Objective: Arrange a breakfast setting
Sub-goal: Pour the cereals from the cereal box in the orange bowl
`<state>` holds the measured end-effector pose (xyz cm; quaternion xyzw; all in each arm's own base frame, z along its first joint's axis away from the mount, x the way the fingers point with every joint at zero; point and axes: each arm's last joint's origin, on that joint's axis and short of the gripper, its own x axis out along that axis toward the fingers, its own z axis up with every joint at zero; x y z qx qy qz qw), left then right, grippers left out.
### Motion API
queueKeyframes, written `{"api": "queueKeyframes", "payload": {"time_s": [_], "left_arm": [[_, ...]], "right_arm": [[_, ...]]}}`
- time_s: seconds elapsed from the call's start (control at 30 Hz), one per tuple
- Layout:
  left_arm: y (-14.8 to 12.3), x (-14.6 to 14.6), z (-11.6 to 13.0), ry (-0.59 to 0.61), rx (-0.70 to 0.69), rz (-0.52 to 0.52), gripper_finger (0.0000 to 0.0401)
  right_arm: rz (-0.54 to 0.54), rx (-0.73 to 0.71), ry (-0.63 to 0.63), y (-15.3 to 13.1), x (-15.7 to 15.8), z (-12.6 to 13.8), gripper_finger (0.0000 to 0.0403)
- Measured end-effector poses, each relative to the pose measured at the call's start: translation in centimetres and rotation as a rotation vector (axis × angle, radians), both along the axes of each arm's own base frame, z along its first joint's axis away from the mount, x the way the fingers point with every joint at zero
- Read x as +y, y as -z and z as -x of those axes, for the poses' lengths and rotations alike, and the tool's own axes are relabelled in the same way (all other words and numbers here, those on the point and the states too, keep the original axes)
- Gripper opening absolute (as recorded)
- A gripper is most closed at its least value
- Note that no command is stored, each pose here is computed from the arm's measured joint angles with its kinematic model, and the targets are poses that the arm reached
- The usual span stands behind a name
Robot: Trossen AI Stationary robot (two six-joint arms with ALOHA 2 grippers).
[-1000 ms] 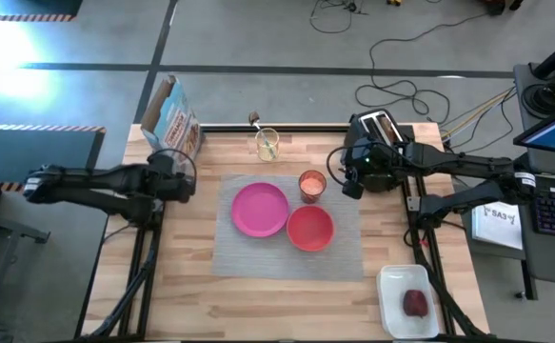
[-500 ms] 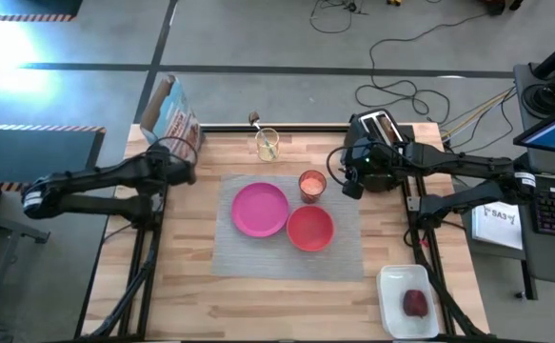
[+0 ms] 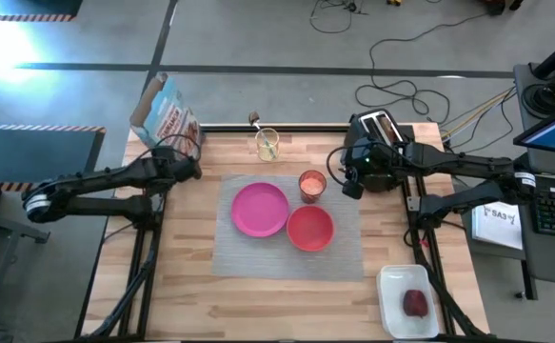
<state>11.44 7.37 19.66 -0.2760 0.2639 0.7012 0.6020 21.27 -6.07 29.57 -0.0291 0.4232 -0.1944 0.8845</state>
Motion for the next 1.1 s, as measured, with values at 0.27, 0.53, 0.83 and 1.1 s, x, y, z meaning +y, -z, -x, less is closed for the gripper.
{"api": "queueKeyframes", "payload": {"time_s": [0.27,0.53,0.83,1.1], "left_arm": [[-1.2,0.0,-0.9,0.068,-0.074,0.064,0.0304],[-1.7,-0.1,-1.4,0.095,-0.07,0.065,0.0304],[-0.3,0.1,-1.8,0.059,0.004,0.118,0.0293],[0.3,0.6,-3.1,0.107,0.042,0.129,0.029]], "right_arm": [[0.0,0.0,0.0,0.0,0.0,0.0,0.0128],[0.0,0.0,0.0,0.0,0.0,0.0,0.0128],[0.0,0.0,0.0,0.0,0.0,0.0,0.0128],[0.0,0.0,0.0,0.0,0.0,0.0,0.0128]]}}
